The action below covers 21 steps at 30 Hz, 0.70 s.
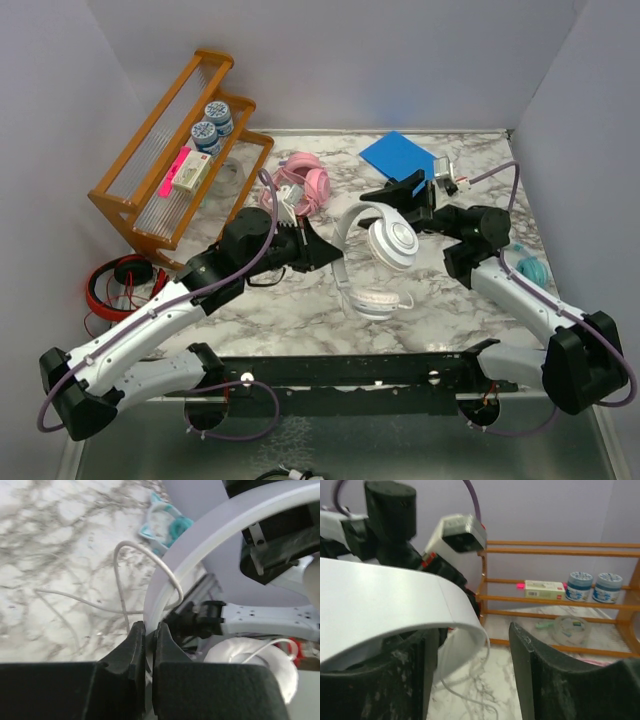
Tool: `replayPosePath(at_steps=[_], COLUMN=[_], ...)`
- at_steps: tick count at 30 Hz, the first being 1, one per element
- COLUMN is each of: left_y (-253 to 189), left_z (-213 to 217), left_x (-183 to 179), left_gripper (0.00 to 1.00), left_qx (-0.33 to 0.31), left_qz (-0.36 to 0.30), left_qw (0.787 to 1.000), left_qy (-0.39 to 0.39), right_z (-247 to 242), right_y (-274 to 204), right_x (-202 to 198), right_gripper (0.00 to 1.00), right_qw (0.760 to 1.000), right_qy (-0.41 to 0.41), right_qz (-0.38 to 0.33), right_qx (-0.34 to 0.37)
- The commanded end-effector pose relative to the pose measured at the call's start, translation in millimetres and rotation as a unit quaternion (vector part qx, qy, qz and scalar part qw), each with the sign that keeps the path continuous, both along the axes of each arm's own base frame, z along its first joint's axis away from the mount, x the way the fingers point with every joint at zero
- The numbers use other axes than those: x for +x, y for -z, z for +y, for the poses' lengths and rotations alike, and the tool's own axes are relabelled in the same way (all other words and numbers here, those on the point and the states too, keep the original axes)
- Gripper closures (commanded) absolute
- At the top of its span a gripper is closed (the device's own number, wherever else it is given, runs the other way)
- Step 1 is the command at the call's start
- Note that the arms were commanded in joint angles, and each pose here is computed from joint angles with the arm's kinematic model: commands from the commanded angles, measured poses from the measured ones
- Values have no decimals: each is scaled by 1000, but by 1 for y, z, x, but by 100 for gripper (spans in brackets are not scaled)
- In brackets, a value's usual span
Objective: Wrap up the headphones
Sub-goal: Wrap the headphones cable around the headphones.
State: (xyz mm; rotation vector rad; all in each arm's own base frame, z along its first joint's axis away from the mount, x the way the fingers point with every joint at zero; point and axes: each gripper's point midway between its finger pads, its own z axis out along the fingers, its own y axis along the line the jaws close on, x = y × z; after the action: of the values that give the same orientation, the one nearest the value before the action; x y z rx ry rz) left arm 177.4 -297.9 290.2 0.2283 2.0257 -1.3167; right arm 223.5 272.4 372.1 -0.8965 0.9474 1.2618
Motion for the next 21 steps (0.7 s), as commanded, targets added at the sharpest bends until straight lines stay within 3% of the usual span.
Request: replayPosePath(at_steps=[1, 3, 8, 12, 17, 19, 21], left_y=[-5, -14, -36, -49, -20, -10, -7], left_z=[56, 72, 88, 81, 89, 92, 94], left_x=[28, 34, 36, 30, 33, 33, 33], left_gripper=[100, 100, 100, 100, 100, 100, 100], left_qx=[151, 186, 219, 215, 301, 328, 343], left_qz=[-68, -88, -116, -131, -107, -96, -97], left_qw=[981, 971, 959, 962, 944, 937, 932], left_qy=[-101, -125, -136, -103, -82, -76, -67], right_z=[-4, -5, -7, -9, -22, -33, -52], right_y=[18, 32, 68, 91, 102, 107, 117], right_x=[5, 7, 15, 30, 60, 75, 96], right_gripper=[30, 20, 7, 6, 7, 7, 7], right_qw=[999, 998, 994, 986, 966, 952, 923], right_qy=[29, 38, 62, 97, 186, 239, 317], right_qz=[15, 33, 80, 118, 157, 169, 194], right_qx=[-17, -27, -49, -68, -87, -93, -102])
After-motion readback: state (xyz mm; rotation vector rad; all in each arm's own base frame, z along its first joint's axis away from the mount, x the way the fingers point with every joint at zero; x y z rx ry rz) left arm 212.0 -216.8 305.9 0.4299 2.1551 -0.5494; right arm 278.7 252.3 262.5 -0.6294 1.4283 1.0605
